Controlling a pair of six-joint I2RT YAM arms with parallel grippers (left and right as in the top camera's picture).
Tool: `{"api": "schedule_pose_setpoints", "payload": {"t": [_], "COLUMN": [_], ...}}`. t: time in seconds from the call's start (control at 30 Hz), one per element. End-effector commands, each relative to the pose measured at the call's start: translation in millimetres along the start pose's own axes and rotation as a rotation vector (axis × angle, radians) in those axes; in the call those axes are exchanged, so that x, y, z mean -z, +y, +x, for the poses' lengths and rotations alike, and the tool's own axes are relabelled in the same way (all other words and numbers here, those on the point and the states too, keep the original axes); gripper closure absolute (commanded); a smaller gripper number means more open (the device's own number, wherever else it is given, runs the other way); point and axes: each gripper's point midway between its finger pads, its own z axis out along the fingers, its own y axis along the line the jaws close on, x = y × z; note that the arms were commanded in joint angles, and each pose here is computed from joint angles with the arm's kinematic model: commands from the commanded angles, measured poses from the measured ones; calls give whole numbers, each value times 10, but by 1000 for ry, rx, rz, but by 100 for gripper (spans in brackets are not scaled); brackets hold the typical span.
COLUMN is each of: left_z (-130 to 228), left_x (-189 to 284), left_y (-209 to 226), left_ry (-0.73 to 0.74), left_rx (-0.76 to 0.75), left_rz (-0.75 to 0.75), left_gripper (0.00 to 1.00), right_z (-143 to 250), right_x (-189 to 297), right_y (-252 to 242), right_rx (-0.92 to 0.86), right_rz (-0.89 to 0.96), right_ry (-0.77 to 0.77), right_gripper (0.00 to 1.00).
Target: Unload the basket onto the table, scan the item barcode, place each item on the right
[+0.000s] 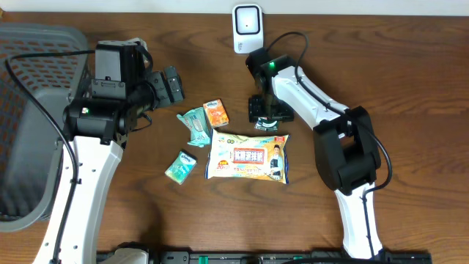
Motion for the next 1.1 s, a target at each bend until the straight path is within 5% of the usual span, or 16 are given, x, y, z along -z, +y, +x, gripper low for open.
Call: {"api": "schedule_pose_setpoints", "payload": {"t": [0.0,0.4,0.77,1.07], "left_z": [-21,-21,-21,-21], "left_x": [12,12,12,12], "left_y": [27,28,27,27], "left_ry": [-7,-7,-7,-7], "left_rx": [-3,-3,-3,-3], "left_rz": [-11,-11,-11,-11], "left_gripper": [2,2,2,3], "right_z": [-12,36,-105,-102], "right_x": [-20,35,726,1475], "right_y": [-32,176,386,546], "right_rx": [-27,-125,-469,-444], "right_rz": [9,-152,-828,-1262], "right_ry": [-3,69,427,646], "right_gripper": [25,53,62,60]}}
